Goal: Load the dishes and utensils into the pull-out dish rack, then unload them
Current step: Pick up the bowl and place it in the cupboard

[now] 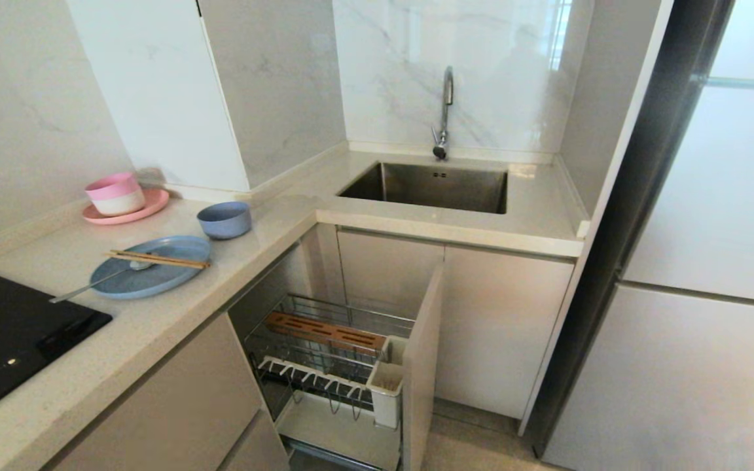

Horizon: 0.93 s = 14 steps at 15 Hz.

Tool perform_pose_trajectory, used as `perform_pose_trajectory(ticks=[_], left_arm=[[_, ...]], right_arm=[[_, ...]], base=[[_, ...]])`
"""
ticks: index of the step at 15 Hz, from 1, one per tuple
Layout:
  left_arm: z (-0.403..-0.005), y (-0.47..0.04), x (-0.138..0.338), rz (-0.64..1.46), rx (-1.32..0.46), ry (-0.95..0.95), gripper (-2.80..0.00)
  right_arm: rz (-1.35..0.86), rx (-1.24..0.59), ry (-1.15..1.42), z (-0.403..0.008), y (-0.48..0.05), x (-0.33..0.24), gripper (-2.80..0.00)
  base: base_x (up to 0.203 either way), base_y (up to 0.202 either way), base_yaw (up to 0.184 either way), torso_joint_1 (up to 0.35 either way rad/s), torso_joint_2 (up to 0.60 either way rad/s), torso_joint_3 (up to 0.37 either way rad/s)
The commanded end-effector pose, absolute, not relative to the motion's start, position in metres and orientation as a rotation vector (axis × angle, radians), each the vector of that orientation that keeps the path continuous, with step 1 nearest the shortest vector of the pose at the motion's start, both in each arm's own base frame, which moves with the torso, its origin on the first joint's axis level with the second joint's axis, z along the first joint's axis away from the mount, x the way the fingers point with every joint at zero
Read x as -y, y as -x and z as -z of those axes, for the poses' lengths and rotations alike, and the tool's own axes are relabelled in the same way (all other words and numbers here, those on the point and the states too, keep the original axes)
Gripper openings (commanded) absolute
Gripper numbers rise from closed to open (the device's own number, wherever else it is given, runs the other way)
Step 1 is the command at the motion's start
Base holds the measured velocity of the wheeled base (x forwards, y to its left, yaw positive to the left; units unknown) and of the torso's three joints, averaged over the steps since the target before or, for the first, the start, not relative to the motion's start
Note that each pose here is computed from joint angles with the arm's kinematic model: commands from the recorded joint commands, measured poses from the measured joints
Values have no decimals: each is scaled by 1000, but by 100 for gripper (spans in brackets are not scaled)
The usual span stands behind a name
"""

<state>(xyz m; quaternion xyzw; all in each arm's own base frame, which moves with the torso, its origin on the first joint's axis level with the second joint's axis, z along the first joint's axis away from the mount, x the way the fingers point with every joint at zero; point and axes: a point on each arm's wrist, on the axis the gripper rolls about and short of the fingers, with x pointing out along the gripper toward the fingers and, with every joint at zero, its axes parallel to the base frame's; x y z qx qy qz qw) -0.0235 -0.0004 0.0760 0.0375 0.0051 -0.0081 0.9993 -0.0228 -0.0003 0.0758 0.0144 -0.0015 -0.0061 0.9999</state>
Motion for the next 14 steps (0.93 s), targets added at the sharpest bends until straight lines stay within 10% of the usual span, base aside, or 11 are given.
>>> perform_pose_trajectory(ticks=[1,14], left_arm=[[-75,24,0,20,-10,-78,-280],[-75,24,0,17,-9,-9,-280]], right_arm=[[12,2,-29,-76,23,0,-280],[12,2,-29,-76,23,0,-280]], base=[[0,0,0,0,0,0],[0,0,0,0,0,0]])
